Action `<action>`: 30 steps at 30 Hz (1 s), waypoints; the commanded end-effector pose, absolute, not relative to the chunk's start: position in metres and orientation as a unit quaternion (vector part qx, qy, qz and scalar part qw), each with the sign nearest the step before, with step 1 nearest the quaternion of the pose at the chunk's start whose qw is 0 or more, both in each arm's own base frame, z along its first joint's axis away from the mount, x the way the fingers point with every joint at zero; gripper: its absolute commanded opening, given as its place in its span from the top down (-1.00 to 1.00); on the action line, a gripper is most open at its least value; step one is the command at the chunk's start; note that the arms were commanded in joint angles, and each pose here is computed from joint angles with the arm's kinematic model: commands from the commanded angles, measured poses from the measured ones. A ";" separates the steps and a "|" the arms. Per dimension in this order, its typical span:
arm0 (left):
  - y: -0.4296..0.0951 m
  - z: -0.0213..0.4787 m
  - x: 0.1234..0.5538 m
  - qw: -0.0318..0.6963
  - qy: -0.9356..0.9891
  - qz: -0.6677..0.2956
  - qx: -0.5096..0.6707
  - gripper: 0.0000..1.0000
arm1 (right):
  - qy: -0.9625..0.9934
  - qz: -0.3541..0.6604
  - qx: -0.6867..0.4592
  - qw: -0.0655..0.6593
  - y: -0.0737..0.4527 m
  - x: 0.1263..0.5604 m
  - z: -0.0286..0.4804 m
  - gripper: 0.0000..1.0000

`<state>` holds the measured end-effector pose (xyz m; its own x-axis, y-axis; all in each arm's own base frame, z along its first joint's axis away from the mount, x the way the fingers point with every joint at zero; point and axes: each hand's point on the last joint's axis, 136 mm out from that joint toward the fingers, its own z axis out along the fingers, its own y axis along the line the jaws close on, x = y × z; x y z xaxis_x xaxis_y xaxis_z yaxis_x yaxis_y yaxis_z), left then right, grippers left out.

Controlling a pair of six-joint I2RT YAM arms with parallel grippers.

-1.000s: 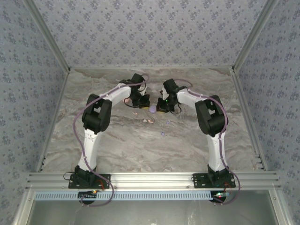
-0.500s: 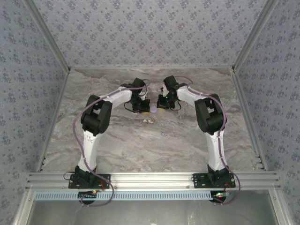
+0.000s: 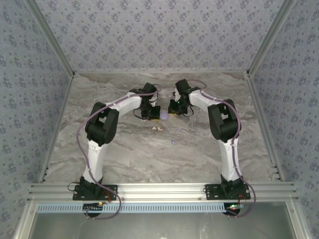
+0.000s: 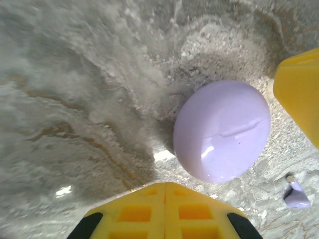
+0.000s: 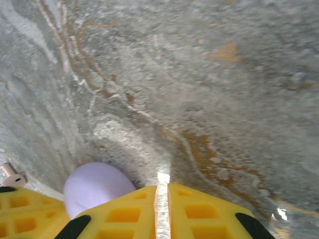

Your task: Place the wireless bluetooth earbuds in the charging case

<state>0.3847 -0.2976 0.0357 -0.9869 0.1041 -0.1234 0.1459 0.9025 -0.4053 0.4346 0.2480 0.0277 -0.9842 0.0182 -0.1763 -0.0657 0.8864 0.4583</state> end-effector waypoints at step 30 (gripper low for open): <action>-0.298 0.057 0.405 0.063 0.938 -0.342 -0.012 0.25 | 0.932 0.357 -0.005 0.060 0.274 0.416 0.045 0.40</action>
<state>0.4064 -0.2942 0.0566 -0.9900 -0.0648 -0.1257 0.0269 0.7863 -0.6172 0.4190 0.2676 0.0513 -0.9877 0.0332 -0.1527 -0.0751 0.7559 0.6503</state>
